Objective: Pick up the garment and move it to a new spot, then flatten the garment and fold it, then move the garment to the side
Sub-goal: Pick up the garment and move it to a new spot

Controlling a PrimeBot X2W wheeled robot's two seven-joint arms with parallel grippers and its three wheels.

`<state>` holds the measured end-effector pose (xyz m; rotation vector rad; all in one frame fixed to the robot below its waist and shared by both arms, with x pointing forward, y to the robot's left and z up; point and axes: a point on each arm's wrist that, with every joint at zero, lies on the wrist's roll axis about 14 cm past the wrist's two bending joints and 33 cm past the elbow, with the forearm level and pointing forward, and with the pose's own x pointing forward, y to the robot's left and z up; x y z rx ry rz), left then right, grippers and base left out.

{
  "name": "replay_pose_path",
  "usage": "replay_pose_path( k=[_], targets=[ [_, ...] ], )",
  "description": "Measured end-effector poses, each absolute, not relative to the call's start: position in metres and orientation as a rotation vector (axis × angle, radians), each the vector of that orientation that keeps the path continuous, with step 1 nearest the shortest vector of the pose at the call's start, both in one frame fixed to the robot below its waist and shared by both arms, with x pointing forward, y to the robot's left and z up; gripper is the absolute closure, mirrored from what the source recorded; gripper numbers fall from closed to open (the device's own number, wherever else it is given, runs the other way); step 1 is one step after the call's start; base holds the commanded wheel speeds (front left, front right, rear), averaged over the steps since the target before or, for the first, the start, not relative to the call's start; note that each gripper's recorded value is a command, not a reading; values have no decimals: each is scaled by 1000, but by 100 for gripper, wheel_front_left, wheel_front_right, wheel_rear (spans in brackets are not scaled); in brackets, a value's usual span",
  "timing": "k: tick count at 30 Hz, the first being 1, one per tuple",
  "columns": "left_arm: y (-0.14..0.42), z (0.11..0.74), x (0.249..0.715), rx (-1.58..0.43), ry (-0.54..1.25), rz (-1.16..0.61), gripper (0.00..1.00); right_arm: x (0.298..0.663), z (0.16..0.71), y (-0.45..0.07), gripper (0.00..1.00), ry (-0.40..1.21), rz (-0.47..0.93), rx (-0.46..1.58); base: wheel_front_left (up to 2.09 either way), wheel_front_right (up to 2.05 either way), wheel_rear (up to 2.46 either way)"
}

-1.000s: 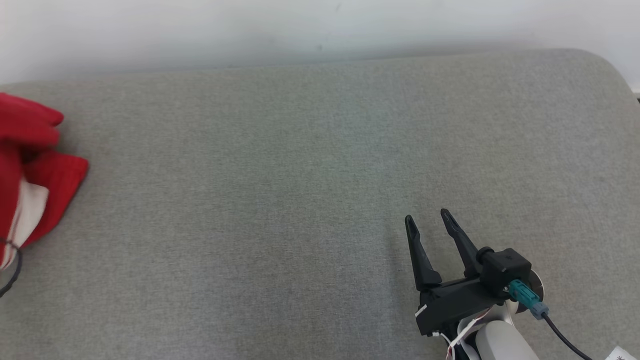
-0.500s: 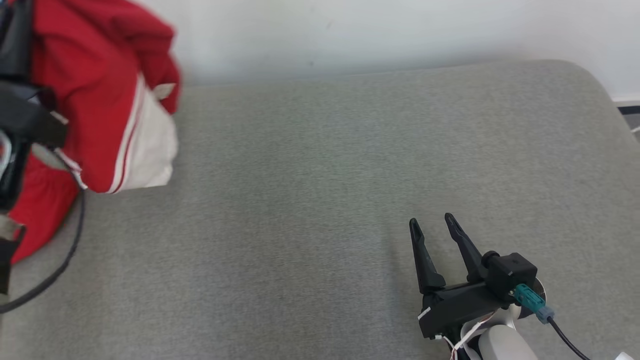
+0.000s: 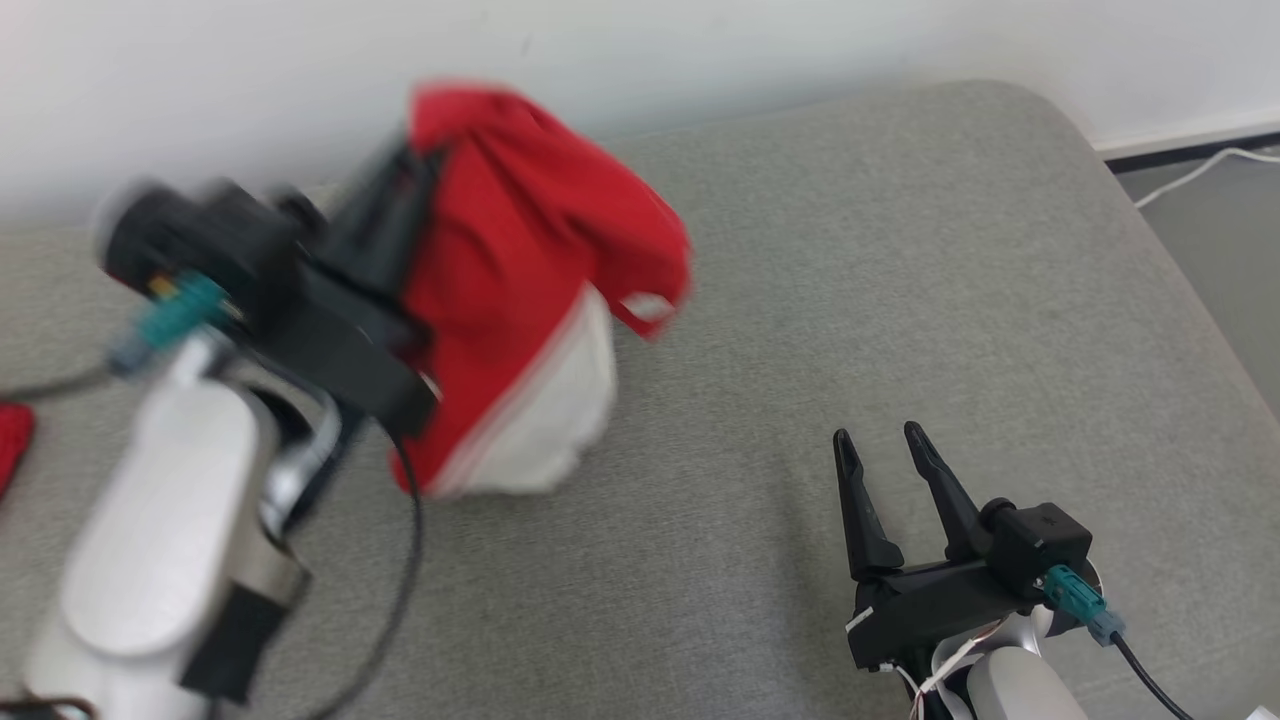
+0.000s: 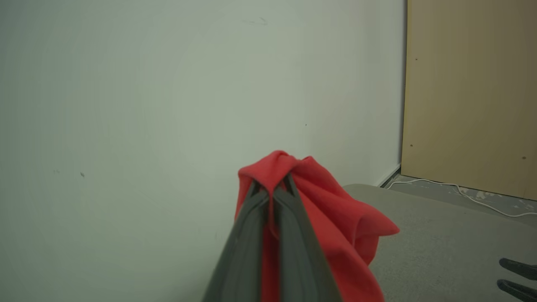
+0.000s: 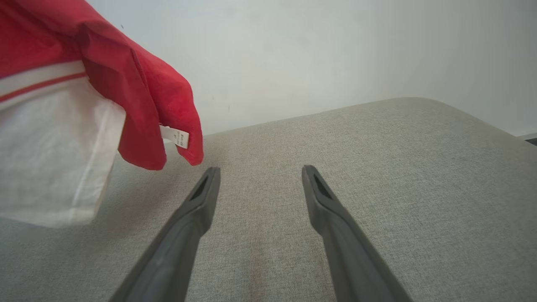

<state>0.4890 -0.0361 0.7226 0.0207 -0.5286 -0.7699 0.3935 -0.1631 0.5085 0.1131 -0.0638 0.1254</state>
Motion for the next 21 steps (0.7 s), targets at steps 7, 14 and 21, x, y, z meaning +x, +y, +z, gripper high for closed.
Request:
replay_pose_path(
  k=[7,14,21],
  targets=[
    [-75,626,469,-60,-299,-888,100,392,502,-174,0,-47,92,111,0,0,0],
    [-91,581,452,-96,-202,-921,1,395,499,-168,0,-37,110,108,0,0,0],
    [-92,585,441,-147,-228,-901,0,397,498,-157,0,-36,142,110,0,0,0]
  ],
)
